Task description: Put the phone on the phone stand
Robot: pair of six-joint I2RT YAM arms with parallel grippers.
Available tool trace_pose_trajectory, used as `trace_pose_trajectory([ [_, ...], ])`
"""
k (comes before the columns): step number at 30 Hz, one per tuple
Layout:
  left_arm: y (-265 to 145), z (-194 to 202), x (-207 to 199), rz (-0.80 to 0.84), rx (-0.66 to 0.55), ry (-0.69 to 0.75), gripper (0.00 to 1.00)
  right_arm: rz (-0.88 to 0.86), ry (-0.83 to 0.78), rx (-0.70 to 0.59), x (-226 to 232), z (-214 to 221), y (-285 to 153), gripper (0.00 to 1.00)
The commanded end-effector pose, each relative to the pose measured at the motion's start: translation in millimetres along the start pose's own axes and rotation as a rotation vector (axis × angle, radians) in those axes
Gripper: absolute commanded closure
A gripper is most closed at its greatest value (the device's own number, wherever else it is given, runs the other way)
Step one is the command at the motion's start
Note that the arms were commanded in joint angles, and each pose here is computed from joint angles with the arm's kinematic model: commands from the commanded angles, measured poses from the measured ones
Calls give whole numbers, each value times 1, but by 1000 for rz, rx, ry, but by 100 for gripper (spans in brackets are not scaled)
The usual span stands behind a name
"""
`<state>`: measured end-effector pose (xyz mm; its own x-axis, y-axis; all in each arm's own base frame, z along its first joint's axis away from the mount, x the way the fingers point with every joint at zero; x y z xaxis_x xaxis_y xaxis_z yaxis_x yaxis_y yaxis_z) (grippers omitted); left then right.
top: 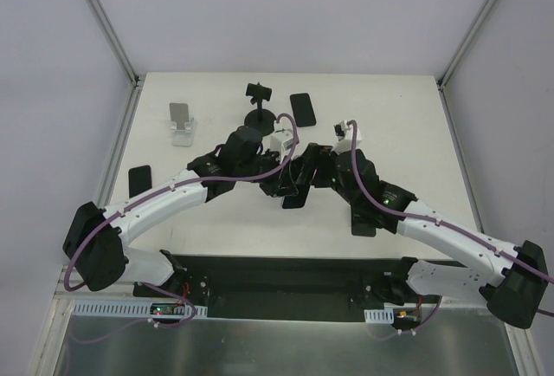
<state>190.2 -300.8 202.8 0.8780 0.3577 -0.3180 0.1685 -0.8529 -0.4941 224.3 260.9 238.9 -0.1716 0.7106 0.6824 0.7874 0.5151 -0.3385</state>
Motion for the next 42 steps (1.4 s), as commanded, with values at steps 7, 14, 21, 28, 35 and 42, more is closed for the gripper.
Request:
trace_pose_trajectory([
  [7,-12,-35,-30,147,-154,124,100,-182,47,-17,23,-16,-31,8],
  [14,-22,-39,-61,361,-187,157,100,-397,-73,61,23,-14,-71,9],
  [21,-22,-40,-62,371,-192,142,100,-441,-97,84,14,-18,-97,16],
  [28,-19,-39,-55,306,-194,122,100,-396,-16,116,22,-22,-86,8],
  [35,-27,-41,-76,486,-186,154,100,-554,-89,175,39,-16,-91,49],
  [42,-45,-41,-97,641,-208,180,100,-742,-86,184,56,-10,-108,83],
])
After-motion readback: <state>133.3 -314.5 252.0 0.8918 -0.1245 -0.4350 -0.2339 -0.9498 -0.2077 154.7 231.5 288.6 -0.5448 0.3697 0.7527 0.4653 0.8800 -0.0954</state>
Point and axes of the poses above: each gripper's point midway between its finger pads, its own y axis out along the fingers, its own x axis along the line the jaws close on, z = x × y, the point moved 3 cm from there along -y, back along the fingers, and after that the axes turned 15 degrees about y, right-handed, at the moved point
